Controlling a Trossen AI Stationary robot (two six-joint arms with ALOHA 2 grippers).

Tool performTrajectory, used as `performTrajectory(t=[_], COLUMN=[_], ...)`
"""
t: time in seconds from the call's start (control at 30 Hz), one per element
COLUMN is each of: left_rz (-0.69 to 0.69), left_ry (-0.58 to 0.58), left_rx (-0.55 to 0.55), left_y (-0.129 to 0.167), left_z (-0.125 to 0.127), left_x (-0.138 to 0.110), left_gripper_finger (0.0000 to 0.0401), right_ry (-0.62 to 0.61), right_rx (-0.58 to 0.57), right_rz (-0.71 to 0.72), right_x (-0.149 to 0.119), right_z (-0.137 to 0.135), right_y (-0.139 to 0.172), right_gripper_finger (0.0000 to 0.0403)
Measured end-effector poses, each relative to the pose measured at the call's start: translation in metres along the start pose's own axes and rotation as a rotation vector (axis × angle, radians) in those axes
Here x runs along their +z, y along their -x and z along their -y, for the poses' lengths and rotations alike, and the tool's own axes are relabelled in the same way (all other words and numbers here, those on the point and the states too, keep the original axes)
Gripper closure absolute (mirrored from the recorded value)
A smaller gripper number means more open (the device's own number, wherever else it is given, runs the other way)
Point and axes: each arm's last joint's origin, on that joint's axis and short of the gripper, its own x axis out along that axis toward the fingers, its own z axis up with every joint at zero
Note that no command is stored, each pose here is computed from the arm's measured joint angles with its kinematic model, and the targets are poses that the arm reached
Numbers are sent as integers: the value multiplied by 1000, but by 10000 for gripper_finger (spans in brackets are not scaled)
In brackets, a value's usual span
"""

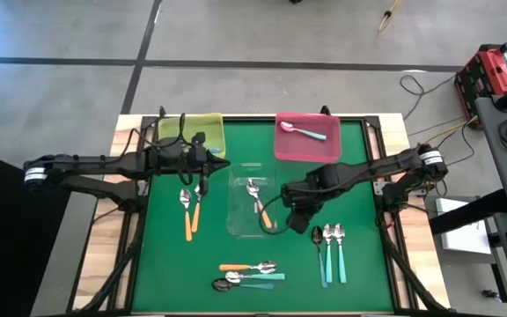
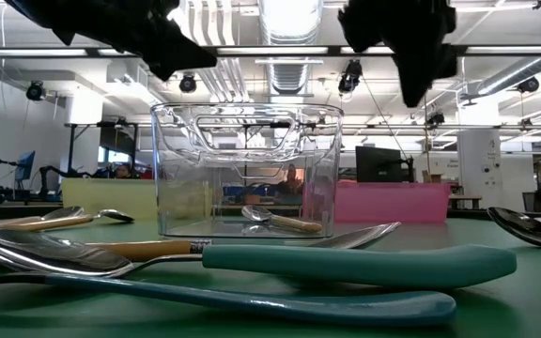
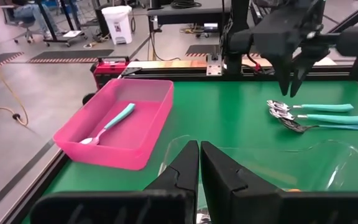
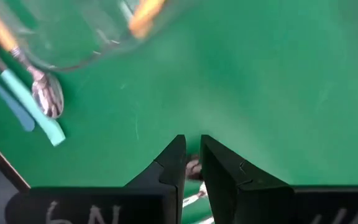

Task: Sort silverware by color (type)
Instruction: Put the right light blue spoon into the pink bin

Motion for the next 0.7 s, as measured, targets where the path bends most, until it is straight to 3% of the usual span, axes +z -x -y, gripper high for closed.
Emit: performTrajectory(t=[0.13, 0.47, 0.57, 0.7], left_rz=[-11, -33, -29, 5], left_ry=[5, -10, -13, -6], left_rx=[-4, -61, -82, -114], left_y=[-2, -8, -9, -8], left_z=[1, 14, 19, 27], left_x=[-2, -5, -5, -1], left_gripper_finger=[401, 401, 401, 401], right_ry=[-129, -211, -207, -112], right_rx=[-4, -68, -81, -89], right_rz=[-98, -147, -130, -117], right_x=[-13, -52, -62, -73], right_z=[0, -17, -23, -32], right_y=[-11, -29, -33, -38], right_gripper_finger=[360, 360, 360, 360])
